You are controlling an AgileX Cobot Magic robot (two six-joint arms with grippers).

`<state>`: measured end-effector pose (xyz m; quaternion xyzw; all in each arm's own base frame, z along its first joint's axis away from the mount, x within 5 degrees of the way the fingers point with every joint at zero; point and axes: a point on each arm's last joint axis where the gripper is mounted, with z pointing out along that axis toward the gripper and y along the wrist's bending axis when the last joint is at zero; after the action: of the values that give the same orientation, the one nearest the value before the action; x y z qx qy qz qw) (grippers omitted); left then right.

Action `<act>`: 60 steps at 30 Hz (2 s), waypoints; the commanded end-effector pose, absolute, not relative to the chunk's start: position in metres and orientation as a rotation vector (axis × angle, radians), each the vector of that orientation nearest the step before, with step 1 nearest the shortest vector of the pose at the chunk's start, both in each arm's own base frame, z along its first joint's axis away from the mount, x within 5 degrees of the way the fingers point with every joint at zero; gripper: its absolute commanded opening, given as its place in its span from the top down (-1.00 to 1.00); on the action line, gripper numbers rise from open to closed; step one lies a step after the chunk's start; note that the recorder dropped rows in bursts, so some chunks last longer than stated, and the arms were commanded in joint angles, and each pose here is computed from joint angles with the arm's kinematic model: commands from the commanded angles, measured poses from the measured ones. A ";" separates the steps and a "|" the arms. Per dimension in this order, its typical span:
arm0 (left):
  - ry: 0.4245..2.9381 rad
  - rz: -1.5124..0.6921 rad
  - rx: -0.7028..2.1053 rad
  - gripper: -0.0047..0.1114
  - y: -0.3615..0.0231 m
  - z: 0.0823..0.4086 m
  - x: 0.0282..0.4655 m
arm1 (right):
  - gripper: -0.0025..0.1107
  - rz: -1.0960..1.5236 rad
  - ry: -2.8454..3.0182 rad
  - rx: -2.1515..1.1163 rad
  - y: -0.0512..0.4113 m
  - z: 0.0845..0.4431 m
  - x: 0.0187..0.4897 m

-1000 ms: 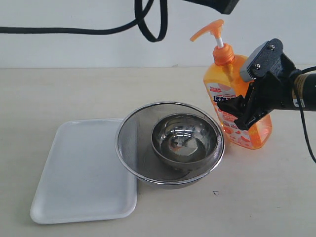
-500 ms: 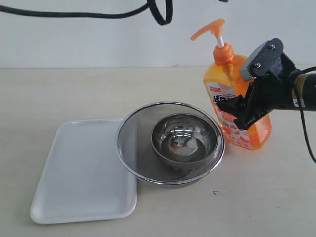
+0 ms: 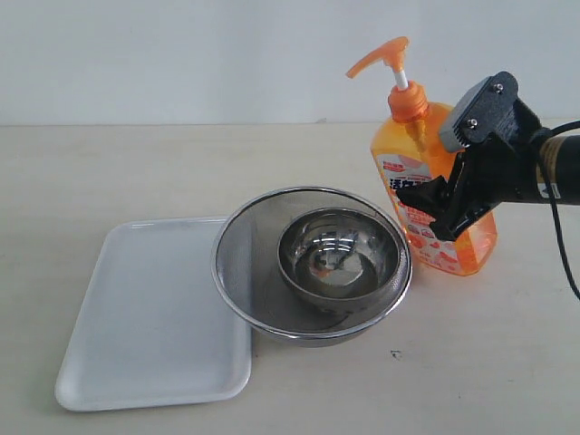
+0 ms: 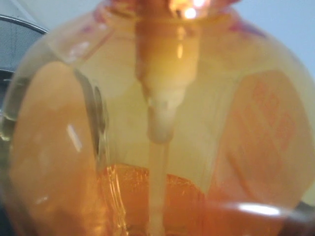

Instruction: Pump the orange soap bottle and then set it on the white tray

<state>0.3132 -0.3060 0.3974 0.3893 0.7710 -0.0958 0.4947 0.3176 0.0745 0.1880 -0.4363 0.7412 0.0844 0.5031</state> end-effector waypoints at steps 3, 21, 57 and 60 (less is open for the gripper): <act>1.946 -0.232 0.999 0.84 -0.312 0.386 0.317 | 0.96 0.216 1.754 -1.070 0.077 0.192 0.316; 2.045 -0.334 0.997 0.84 -0.298 0.381 0.326 | 0.96 0.232 1.760 -1.089 0.078 0.191 0.314; 1.996 -0.402 0.998 0.84 -0.315 0.380 0.335 | 0.96 0.233 1.769 -1.104 0.077 0.190 0.313; 2.018 -0.417 1.002 0.84 -0.319 0.373 0.337 | 0.96 0.235 1.771 -1.101 0.077 0.190 0.313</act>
<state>0.3375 -0.3151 0.3741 0.3977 0.8028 -0.1565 0.4157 0.3148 0.0765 0.1874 -0.4492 0.7373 0.0962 0.4953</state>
